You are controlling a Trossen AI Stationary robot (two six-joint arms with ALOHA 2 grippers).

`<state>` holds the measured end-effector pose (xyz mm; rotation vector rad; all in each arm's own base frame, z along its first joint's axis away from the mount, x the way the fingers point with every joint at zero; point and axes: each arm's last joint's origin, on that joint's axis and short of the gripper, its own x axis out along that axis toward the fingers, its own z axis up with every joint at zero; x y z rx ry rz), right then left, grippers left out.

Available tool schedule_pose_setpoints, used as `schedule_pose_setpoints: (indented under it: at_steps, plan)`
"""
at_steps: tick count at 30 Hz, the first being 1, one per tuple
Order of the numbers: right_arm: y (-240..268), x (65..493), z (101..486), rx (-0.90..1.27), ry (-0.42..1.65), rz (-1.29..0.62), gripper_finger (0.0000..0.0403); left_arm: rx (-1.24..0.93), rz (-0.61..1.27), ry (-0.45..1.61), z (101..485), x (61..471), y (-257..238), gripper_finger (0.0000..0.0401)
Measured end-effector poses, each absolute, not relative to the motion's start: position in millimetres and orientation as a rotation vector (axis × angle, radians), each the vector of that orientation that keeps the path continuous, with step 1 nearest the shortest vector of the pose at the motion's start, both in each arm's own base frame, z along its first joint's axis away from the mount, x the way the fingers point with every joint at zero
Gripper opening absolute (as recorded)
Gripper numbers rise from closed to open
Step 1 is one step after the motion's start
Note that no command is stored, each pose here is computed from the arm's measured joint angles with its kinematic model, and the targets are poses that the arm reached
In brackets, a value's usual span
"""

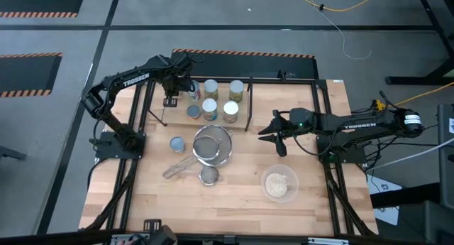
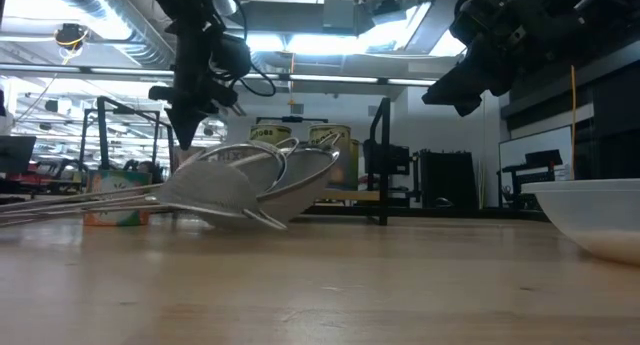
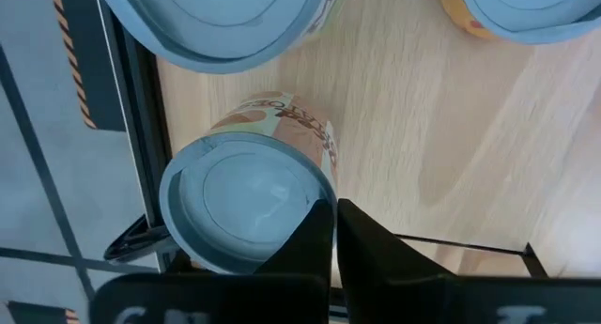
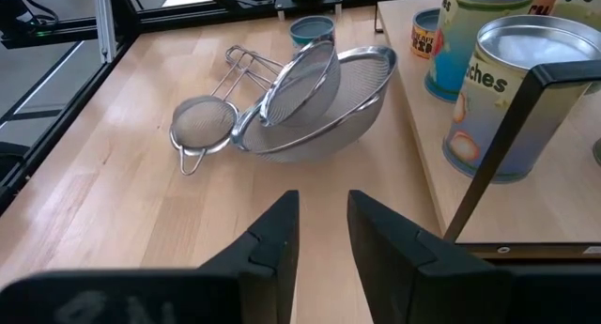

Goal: Pick and place cans onto a shelf
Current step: Put the diced tomatoes on the shelf

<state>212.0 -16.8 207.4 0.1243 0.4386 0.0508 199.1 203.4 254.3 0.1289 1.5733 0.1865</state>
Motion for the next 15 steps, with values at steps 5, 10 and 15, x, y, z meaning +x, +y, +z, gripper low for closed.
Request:
schedule_pose_setpoints:
  at_steps: [5, 10, 15]
  plan:
    - [-16.7, 212.0, 207.5, 0.124, 0.438, 0.051, 0.0098, 0.129, 0.187, 1.573, 254.4, 199.2, 203.4, 0.0005]
    - [-16.7, 212.0, 207.4, 0.124, 0.438, 0.051, 0.0098, 0.113, 0.188, 1.544, 254.4, 200.7, 203.9, 0.0003]
    - [-16.8, 212.0, 207.4, 0.124, 0.438, 0.051, 0.0098, 0.107, 0.182, 1.529, 254.5, 201.4, 204.0, 0.0004]
